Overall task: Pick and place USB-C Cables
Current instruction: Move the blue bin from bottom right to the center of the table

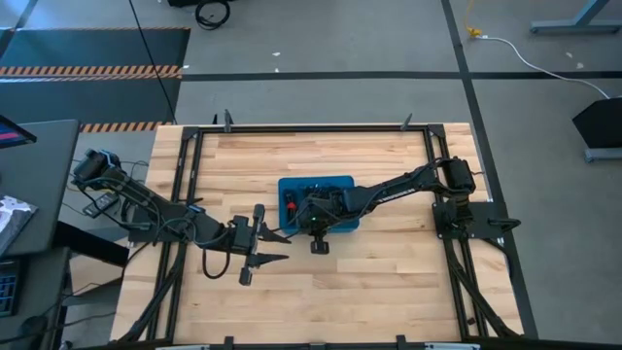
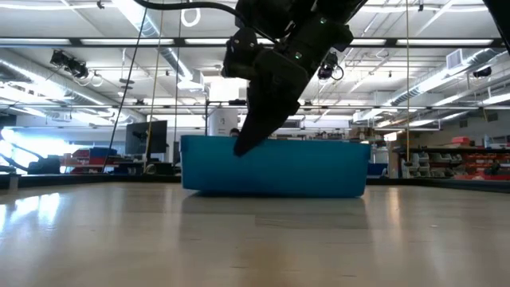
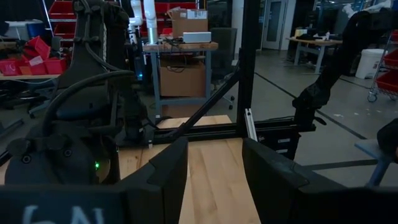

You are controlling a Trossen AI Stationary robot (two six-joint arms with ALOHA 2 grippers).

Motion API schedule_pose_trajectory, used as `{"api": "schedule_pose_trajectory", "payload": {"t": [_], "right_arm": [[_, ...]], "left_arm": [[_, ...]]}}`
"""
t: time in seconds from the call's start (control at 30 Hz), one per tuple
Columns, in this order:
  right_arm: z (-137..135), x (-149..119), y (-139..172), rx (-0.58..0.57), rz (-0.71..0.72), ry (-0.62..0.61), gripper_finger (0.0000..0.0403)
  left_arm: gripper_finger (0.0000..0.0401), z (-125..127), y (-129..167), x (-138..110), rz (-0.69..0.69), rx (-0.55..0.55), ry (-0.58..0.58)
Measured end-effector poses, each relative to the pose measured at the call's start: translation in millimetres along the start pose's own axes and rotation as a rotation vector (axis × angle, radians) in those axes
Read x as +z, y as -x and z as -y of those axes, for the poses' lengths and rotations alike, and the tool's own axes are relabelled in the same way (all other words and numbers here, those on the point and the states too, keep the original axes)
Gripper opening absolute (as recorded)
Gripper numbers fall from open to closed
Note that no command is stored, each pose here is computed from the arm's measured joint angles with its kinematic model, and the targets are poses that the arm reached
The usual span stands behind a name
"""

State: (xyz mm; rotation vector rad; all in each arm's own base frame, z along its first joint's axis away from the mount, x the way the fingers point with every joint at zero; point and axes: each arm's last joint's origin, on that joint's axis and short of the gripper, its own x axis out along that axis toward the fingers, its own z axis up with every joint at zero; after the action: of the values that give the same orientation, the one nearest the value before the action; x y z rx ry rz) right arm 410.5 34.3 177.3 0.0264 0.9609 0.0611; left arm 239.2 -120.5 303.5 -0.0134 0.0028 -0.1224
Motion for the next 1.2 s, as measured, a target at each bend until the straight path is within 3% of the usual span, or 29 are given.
{"api": "schedule_pose_trajectory", "payload": {"t": [0.2, 0.53, 0.8, 1.2], "right_arm": [[0, 2, 0, 0.003, 0.015, -0.011, 0.0010], [0, 3, 1, -0.020, 0.032, -0.028, 0.0067], [1, 5, 4, -0.046, 0.051, -0.032, 0.0077], [-29, 13, 86, -0.015, 0.096, 0.020, 0.0077]], "left_arm": [[0.0160, 0, 0, 0, 0.000, 0.000, 0.000], [0.0160, 0, 0, 0, 0.000, 0.000, 0.001], [0.0160, 0, 0, 0, 0.000, 0.000, 0.001], [0.0160, 0, 0, 0, -0.001, -0.002, 0.004]]}}
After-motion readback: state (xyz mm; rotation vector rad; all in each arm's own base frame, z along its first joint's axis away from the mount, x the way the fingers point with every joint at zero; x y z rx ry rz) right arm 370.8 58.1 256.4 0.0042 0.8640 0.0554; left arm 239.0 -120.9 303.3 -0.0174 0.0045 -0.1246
